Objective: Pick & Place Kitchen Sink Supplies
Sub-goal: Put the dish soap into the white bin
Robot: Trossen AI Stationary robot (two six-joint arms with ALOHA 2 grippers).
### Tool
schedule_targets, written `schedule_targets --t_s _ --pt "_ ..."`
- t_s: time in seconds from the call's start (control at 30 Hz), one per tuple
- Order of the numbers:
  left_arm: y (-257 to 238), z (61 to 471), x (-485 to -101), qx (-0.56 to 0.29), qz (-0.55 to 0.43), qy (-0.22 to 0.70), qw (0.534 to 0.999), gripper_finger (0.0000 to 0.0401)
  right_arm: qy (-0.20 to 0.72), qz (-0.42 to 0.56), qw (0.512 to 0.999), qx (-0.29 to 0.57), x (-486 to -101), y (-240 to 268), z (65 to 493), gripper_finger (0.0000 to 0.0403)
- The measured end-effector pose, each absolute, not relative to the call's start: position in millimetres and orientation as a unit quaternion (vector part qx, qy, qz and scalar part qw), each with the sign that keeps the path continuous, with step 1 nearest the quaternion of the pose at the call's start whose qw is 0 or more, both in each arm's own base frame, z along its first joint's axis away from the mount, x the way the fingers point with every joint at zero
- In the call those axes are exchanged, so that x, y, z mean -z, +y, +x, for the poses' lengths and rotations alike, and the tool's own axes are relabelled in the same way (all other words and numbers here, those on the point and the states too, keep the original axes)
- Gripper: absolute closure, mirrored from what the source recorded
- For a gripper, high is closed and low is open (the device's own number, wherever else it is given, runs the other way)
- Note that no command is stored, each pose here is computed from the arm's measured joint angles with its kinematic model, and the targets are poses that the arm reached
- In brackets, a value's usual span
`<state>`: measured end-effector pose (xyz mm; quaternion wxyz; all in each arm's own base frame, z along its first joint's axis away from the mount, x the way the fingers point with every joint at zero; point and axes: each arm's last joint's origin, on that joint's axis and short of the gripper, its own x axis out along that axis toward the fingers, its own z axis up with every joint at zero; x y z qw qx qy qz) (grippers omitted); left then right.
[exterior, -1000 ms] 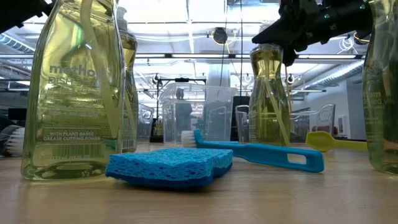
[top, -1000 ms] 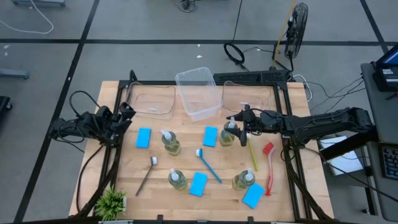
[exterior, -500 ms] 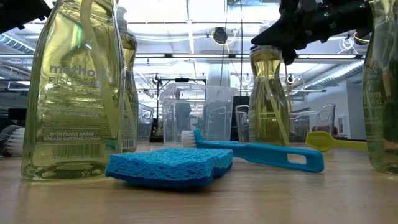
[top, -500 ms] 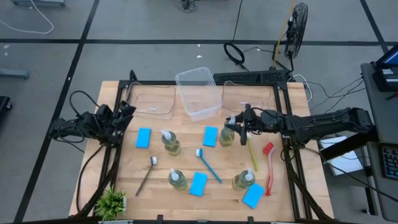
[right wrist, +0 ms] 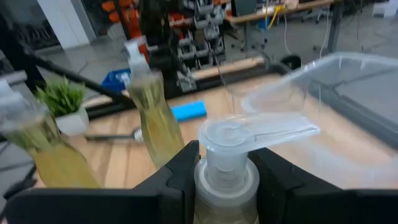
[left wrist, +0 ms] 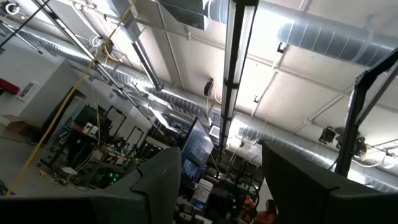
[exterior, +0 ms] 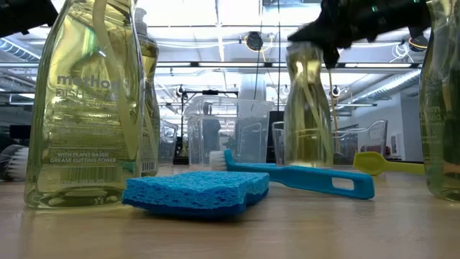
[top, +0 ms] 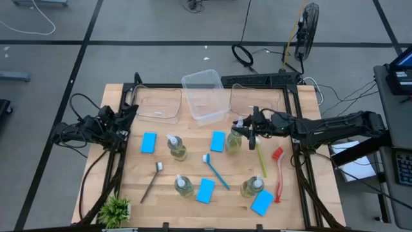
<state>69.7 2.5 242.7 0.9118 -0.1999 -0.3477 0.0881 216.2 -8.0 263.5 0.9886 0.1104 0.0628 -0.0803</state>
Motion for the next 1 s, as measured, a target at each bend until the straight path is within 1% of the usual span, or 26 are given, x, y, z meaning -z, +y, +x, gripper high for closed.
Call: schedule_targets --t_s 0.23,0.43,0.6,0.77,1.0 --pt "2.6 73.1 -263.6 -0.104 -0.183 -0.338 0.917 0.0176 0.014 0.078 0.994 0.075 -314.9 -8.2 221.1 0.0303" --pt "0.9 93.1 -295.1 -0.133 -0.162 -0.269 0.94 0.0176 -0.022 0.057 0.995 0.074 -353.4 -8.4 222.3 0.0303" --pt "-1.4 116.7 -328.0 -0.153 -0.145 -0.203 0.956 0.0176 -0.027 0.056 0.995 0.074 -365.6 -8.6 231.3 0.0303" --pt "-2.7 141.6 -359.1 -0.167 -0.127 -0.149 0.966 0.0176 -0.023 0.055 0.996 0.072 -367.8 -8.8 244.7 0.0303" --pt "-1.2 180.7 -383.9 -0.173 -0.099 -0.062 0.978 0.0176 -0.032 0.056 0.995 0.071 -373.5 -9.0 256.8 0.0303"
